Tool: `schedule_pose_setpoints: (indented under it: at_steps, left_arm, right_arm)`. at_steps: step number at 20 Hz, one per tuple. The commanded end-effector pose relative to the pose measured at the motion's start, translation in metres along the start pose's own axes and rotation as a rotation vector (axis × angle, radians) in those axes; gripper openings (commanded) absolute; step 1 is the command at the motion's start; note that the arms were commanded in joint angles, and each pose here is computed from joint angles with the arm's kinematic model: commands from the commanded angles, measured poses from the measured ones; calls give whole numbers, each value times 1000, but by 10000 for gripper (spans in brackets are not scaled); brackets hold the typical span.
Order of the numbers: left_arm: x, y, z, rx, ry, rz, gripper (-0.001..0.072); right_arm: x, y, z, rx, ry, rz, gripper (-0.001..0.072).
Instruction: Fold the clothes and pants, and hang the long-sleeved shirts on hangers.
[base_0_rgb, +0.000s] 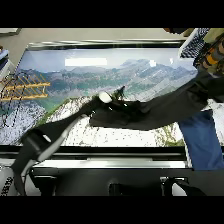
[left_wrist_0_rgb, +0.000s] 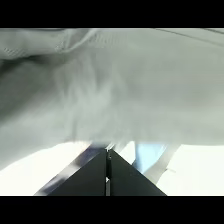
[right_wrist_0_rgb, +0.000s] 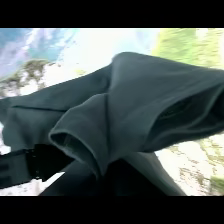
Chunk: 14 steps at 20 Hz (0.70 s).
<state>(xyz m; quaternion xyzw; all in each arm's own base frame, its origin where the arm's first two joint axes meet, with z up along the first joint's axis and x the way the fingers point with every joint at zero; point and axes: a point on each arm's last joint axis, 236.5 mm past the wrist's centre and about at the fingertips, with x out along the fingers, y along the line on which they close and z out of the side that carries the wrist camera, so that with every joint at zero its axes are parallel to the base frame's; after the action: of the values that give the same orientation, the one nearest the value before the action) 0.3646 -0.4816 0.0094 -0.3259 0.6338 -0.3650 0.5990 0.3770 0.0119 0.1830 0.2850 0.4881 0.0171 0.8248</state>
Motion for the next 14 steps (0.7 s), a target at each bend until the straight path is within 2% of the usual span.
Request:
schedule_pose_setpoints:
  at_steps: [1,8,14]
  left_arm:
    - [-113,28,-1,171,61,213,13]
    - [-332,50,-15,180,-150,572,14]
    - [-407,46,-19,154,-333,627,16]
  right_arm:
    - [30,65,-16,-12,53,147,34]
    - [122,201,-106,-100,167,272,34]
    - [213,245,-164,-47,236,309,34]
